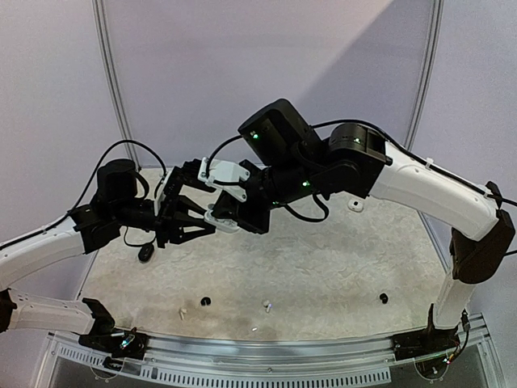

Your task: Insert the wireless bluetooth earbuds into the charging case

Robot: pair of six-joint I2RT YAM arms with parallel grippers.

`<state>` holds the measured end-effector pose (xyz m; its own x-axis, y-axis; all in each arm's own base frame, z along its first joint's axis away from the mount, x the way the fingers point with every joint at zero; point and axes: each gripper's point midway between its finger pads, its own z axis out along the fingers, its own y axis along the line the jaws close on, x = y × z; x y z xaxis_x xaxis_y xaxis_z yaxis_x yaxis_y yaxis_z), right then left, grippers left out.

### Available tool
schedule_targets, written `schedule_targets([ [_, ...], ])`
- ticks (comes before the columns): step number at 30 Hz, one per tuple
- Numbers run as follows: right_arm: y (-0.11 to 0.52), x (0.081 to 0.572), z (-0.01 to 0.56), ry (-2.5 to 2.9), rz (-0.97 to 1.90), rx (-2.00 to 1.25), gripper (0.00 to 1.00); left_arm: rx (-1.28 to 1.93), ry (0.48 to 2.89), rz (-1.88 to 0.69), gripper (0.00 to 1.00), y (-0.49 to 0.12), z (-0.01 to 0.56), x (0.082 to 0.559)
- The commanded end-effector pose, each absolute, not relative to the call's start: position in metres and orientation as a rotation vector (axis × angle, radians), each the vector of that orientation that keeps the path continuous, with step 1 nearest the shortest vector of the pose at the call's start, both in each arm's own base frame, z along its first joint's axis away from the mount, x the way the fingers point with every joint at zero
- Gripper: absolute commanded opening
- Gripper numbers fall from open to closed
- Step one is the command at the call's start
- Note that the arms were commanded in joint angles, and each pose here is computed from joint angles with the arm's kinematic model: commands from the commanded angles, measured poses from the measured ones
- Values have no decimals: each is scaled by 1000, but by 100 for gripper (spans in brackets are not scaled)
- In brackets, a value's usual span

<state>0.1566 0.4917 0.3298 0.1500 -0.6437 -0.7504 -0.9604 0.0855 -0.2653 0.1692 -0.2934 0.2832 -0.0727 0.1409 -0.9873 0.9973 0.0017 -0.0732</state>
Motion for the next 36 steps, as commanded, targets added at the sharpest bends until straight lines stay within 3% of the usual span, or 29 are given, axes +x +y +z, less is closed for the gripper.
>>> schedule_targets([
  [1,495,161,322,1575,445,-1649,0,1309,1315,-1207,0,-299,295,163],
  [19,487,165,296,1621,339,-1748,0,1293,1323,-1197,0,-300,296,164],
  [26,494,166,296,1617,355,-1730,18,1295,1314,-1196,0,-300,296,163],
  [36,497,166,317,1605,415,-1655,26,1269,1352,-1217,0,-299,291,164],
])
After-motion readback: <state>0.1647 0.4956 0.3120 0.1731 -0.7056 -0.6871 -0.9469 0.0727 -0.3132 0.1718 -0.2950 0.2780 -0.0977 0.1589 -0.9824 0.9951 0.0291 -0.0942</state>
